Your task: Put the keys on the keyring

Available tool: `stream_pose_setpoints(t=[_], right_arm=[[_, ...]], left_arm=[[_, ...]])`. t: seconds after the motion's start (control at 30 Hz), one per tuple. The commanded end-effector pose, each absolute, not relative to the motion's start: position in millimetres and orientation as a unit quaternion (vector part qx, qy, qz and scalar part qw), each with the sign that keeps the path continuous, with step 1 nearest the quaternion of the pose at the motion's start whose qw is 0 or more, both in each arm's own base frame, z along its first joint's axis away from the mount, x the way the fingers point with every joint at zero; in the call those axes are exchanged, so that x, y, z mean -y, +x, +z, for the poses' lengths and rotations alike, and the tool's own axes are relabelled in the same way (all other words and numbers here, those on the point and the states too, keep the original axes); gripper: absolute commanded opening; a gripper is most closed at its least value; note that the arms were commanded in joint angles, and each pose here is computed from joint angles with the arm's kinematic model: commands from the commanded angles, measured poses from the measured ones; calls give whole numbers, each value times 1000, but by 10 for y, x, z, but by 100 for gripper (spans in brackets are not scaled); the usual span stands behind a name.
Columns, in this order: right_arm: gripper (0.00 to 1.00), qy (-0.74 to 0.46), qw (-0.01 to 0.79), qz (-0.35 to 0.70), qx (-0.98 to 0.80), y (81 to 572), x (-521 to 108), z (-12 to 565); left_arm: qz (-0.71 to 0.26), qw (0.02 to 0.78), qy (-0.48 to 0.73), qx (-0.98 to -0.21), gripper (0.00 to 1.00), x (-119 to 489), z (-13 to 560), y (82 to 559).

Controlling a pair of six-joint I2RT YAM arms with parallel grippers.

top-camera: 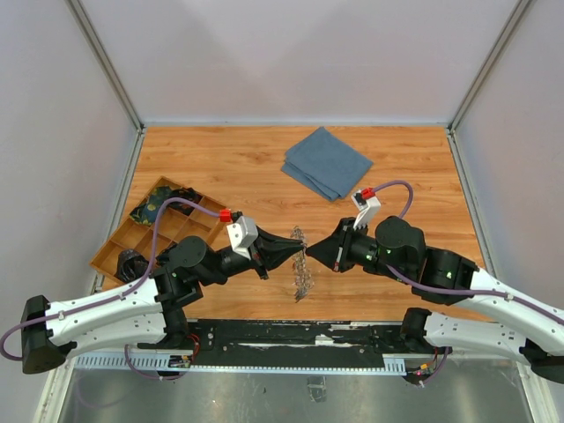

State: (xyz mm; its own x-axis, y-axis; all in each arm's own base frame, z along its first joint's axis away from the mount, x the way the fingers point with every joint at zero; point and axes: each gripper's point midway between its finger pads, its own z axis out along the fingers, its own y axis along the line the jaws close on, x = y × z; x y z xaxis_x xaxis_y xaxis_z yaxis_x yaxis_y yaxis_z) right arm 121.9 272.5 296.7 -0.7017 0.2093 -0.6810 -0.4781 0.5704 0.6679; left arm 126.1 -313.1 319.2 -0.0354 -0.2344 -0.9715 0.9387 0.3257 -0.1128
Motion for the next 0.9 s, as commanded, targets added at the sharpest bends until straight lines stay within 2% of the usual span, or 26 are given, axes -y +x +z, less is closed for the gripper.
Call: stream_pose_setpoints(t=[0.0, 0.53, 0.87], right_arm=[[0, -72, 372, 456, -805, 1261, -2711, 2931], [1, -65, 395, 469, -787, 1309, -2673, 2984], [5, -108, 435, 470, -760, 1310, -2628, 3179]], left_arm=[[-506, 644, 315, -480, 1, 3062, 3570, 1179], [-533, 624, 352, -450, 1, 3108, 3581, 981], [-535, 617, 358, -453, 0, 3126, 3546, 964]])
